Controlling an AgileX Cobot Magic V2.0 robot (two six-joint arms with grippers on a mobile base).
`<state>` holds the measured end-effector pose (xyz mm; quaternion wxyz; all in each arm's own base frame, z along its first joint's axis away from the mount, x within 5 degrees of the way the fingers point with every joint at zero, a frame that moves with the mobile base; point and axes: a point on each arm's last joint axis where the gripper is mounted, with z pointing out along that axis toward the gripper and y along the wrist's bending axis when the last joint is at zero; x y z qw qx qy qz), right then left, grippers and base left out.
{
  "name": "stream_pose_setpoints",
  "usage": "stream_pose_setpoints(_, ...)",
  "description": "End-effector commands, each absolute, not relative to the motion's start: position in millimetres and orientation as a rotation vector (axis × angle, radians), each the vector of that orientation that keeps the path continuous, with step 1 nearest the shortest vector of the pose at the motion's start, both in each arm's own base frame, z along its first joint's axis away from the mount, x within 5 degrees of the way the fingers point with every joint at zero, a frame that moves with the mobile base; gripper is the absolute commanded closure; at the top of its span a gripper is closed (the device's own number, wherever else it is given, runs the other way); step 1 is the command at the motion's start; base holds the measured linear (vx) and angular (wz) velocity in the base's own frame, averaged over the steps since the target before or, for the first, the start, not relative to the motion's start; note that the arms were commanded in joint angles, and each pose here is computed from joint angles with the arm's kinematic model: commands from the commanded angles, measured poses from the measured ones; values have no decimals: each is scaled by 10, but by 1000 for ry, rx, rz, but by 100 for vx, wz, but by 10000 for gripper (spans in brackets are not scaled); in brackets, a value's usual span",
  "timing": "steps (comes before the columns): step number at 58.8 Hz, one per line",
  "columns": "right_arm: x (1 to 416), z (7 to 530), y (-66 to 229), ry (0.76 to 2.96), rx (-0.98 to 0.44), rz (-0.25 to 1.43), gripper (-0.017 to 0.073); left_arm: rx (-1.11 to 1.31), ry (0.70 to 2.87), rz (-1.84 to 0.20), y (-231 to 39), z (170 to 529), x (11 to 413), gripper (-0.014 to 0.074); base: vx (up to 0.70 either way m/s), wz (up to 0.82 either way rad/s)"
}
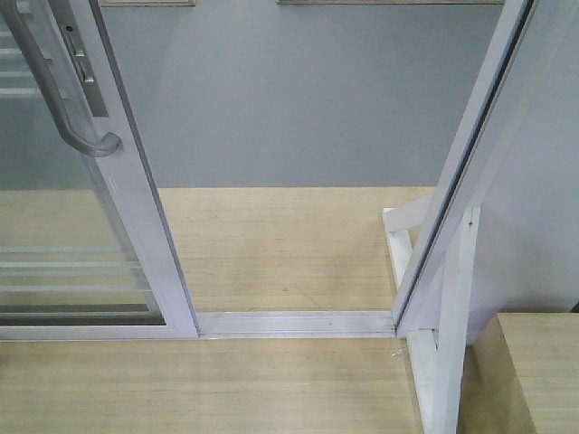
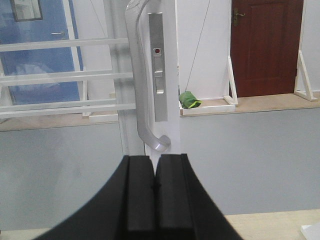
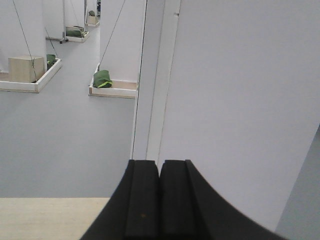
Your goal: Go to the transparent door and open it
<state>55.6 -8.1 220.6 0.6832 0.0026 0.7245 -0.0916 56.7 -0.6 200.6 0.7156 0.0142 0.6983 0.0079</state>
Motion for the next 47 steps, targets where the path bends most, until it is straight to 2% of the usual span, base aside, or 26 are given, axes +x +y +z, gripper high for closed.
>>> stream_pose_setpoints(1,524,2118,-71,1504,7,-203,567,15,1482,2,-4,1981,567,599,0,0)
stream_pose_setpoints(7,556,1947,-65,1567,25,-152,567,15,1483,2,-5,1979,566,599,0,0)
stream_pose_setpoints(15,559,1968,-41,1533,-41,-155,567,15,1484,1,-5,1979,566,599,0,0)
stream_pose_setpoints(47,562,1942,-42,1566,-30,-142,567,15,1484,1,-5,1979,566,599,0,0)
